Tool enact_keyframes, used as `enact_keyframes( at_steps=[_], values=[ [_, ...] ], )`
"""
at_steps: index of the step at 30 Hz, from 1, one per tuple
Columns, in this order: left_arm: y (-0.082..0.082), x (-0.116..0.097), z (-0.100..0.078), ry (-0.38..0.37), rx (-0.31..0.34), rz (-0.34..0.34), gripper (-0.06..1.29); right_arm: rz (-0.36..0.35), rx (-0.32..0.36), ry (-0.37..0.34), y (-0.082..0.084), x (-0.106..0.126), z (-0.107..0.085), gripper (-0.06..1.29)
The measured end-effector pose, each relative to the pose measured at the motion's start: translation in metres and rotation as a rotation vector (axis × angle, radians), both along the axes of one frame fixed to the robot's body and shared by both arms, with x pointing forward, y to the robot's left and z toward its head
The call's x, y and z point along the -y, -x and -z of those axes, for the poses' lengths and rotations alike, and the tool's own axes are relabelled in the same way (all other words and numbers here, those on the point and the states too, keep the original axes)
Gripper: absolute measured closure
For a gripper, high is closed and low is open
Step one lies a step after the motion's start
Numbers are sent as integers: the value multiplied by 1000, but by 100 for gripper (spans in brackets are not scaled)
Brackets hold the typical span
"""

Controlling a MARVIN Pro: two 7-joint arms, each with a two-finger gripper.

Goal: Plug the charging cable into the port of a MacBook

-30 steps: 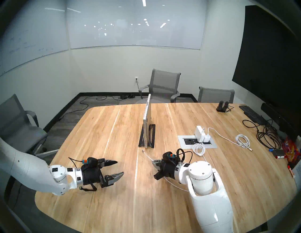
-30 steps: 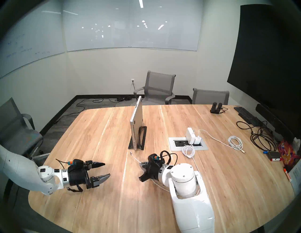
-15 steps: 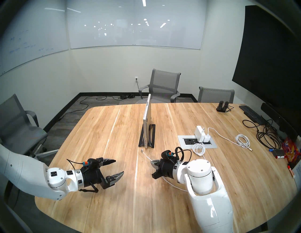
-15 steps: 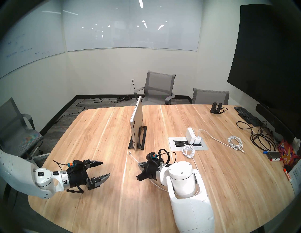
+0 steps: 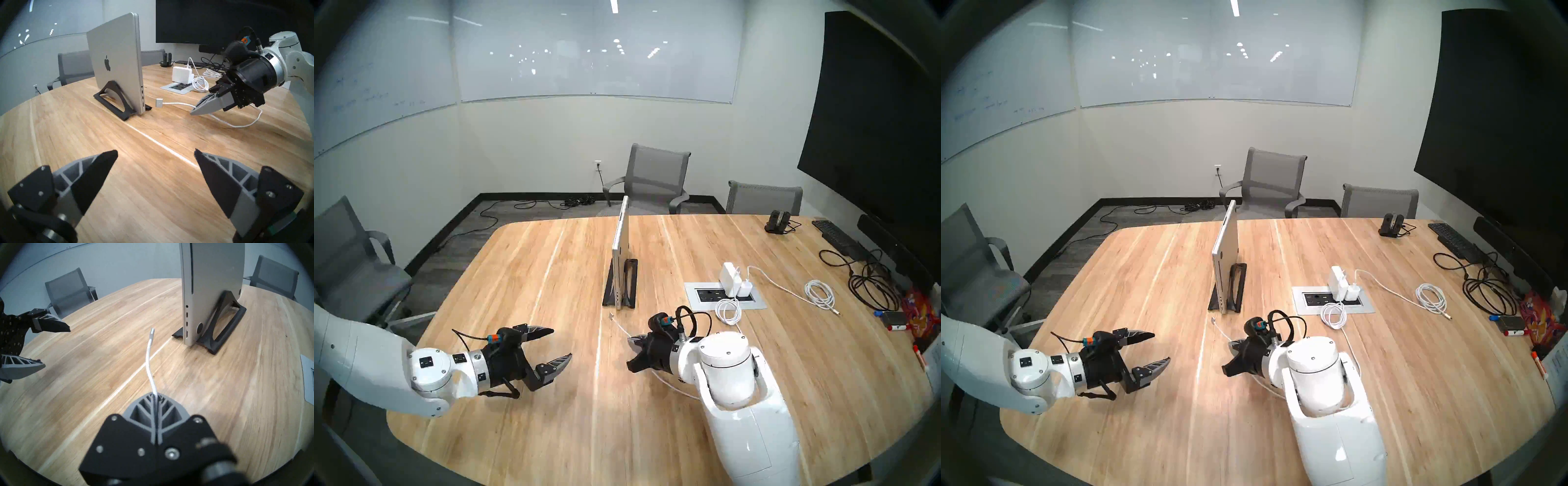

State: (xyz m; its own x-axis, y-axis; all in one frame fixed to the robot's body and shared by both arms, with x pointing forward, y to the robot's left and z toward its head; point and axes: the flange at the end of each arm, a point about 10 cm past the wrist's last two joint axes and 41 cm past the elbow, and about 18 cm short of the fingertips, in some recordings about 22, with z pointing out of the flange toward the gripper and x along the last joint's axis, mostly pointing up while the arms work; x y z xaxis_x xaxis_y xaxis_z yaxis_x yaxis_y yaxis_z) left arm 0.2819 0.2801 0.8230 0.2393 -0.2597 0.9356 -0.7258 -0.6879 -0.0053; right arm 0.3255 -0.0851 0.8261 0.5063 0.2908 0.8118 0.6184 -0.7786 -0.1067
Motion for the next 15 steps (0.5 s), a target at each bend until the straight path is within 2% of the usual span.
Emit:
enact_keyframes(
  at_steps=[15],
  values=[
    [0,0,-2,1,11,-3,4,66,-25,12,6,-17,-6,125]
  ],
)
